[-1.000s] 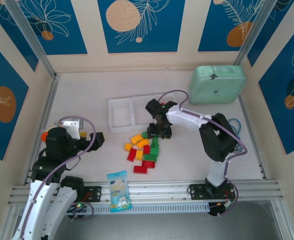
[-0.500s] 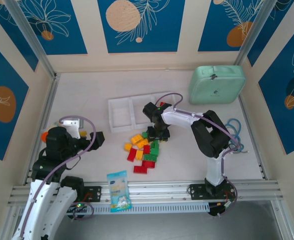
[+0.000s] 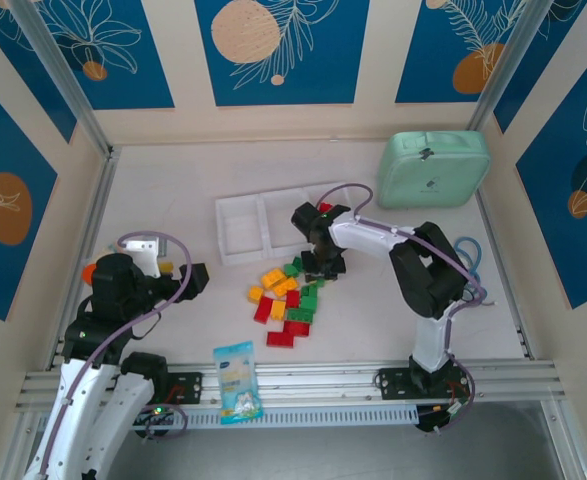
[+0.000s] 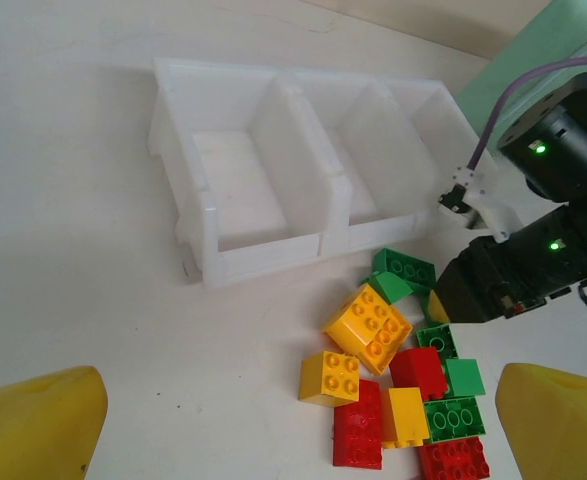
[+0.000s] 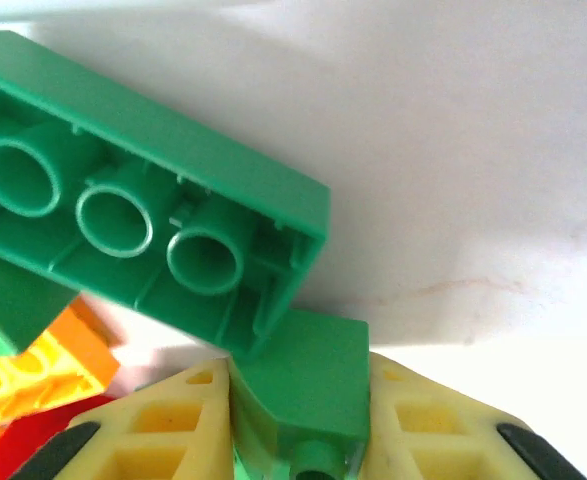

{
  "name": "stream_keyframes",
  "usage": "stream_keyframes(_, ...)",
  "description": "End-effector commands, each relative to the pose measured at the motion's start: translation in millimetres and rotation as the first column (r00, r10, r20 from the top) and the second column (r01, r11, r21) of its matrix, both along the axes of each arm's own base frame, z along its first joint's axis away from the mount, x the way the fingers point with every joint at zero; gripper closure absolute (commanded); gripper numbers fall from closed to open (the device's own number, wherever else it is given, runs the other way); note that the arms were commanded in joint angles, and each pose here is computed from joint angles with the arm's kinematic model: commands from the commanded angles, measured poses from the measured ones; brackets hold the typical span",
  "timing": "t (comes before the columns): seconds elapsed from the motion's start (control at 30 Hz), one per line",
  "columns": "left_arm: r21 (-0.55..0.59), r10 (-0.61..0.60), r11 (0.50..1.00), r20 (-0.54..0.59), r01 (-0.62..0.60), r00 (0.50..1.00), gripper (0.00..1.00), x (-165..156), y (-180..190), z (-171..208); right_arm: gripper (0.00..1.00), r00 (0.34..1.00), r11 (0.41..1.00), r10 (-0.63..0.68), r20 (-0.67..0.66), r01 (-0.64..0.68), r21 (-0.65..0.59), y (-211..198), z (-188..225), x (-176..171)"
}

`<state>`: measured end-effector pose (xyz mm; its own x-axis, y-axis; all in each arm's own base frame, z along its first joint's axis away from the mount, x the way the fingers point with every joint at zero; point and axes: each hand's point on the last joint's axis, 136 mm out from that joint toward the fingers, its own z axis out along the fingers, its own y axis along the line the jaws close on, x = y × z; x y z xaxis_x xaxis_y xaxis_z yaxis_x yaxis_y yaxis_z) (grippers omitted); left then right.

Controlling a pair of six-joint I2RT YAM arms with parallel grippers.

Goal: Sort the legos into containers by color
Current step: Pick up the lego from the center of the table, then place the lego in the container.

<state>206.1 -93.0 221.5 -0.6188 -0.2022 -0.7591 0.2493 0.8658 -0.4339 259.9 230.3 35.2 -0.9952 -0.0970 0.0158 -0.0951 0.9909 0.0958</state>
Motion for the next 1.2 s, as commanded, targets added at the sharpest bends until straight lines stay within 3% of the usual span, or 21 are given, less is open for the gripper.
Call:
stream_keyframes(0.0, -0.005, -0.033, 0.999, 0.005, 0.033, 0.999, 0.01, -1, -5, 0, 0.74, 0.996, 0.999, 0.029, 0.082, -0.031, 0.019, -3, 43, 2)
stream_keyframes(0.2, -0.010, -0.040, 0.999, 0.007, 0.040, 0.999, 0.01, -2, -6, 0, 0.74, 0.970, 0.990, 0.059, 0.236, -0.087, 0.110, 17, 105, 29)
stream_keyframes(0.33, -0.010, -0.039, 0.999, 0.008, 0.039, 0.999, 0.01, -2, -6, 1, 0.74, 0.951, 0.981, 0.069, 0.303, -0.120, 0.152, 33, 121, 66)
stream_keyframes(0.53, -0.018, -0.050, 0.999, 0.006, 0.050, 0.999, 0.01, -2, -9, 1, 0.74, 0.943, 0.964, 0.061, 0.328, -0.141, 0.224, 66, 121, 118)
stream_keyframes(0.73, -0.020, -0.052, 0.998, 0.004, 0.052, 0.999, 0.01, -2, -9, 0, 0.74, 0.968, 0.943, 0.007, 0.251, -0.090, 0.320, 85, 96, 150)
stream_keyframes(0.9, -0.023, -0.057, 0.998, 0.000, 0.057, 0.998, 0.01, -2, -10, 0, 0.63, 0.977, 0.943, -0.009, 0.215, -0.063, 0.326, 89, 82, 160)
stream_keyframes(1.1, -0.021, -0.053, 0.998, -0.011, 0.052, 0.999, 0.01, 0, -10, -3, 0.36, 0.974, 0.941, -0.011, 0.225, -0.066, 0.331, 90, 91, 156)
stream_keyframes(1.17, -0.021, -0.052, 0.998, -0.011, 0.052, 0.999, 0.01, 0, -10, -3, 0.31, 0.974, 0.940, -0.010, 0.226, -0.068, 0.334, 89, 98, 151)
